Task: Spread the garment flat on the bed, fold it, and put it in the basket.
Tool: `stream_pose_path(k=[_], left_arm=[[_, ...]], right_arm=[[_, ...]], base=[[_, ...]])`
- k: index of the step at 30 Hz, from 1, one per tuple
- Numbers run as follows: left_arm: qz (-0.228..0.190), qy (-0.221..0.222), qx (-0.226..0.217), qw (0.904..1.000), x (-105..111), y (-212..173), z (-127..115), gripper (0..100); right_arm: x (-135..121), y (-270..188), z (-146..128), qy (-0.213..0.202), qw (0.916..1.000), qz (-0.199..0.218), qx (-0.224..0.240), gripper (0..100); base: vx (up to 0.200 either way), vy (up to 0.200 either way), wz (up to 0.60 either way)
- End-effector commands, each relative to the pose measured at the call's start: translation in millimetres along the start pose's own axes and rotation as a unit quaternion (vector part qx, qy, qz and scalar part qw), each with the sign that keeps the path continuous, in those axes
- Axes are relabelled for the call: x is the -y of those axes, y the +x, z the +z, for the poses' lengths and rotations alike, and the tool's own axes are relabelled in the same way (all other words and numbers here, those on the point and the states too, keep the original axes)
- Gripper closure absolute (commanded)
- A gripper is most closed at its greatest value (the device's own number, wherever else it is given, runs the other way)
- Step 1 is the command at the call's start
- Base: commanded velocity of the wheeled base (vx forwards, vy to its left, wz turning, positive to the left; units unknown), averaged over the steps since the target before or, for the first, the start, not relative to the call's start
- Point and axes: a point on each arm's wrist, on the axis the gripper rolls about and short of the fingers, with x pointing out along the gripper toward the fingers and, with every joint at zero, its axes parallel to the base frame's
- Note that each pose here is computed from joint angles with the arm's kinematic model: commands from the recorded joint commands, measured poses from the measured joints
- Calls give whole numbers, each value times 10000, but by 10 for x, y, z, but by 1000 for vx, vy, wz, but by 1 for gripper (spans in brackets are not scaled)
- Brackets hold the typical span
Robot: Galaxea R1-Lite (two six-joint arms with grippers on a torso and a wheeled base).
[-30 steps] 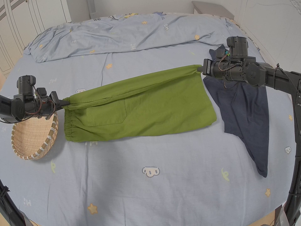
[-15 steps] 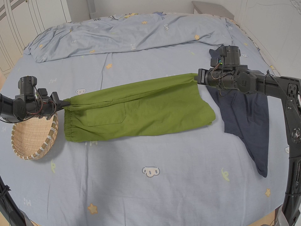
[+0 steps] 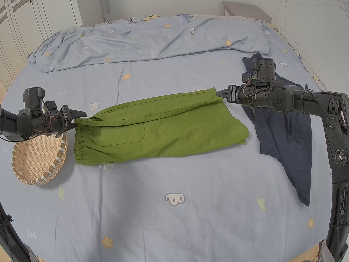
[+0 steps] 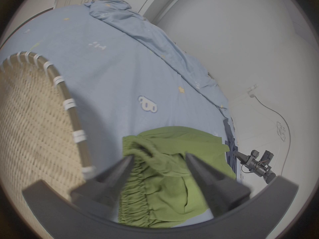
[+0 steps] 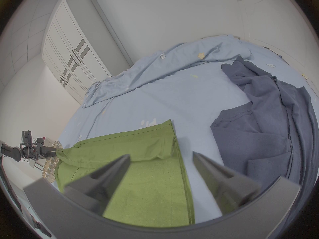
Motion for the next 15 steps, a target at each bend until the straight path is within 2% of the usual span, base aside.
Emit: stream_pose_path(k=[1, 9, 15], left_arm=[[-83, 60, 43, 9999, 46, 23, 2, 0], [-300, 173, 84, 9994, 218, 59, 17, 0], [-329, 201, 81, 9992, 265, 53, 12, 0]], right_arm=[[-28, -29, 24, -4, 10000, 32, 21, 0], [-144, -287, 257, -55, 9993, 134, 356, 0], [-186, -413, 315, -69, 9990, 168, 412, 0]], base=[[0, 0, 0], [0, 0, 0], [0, 0, 0]])
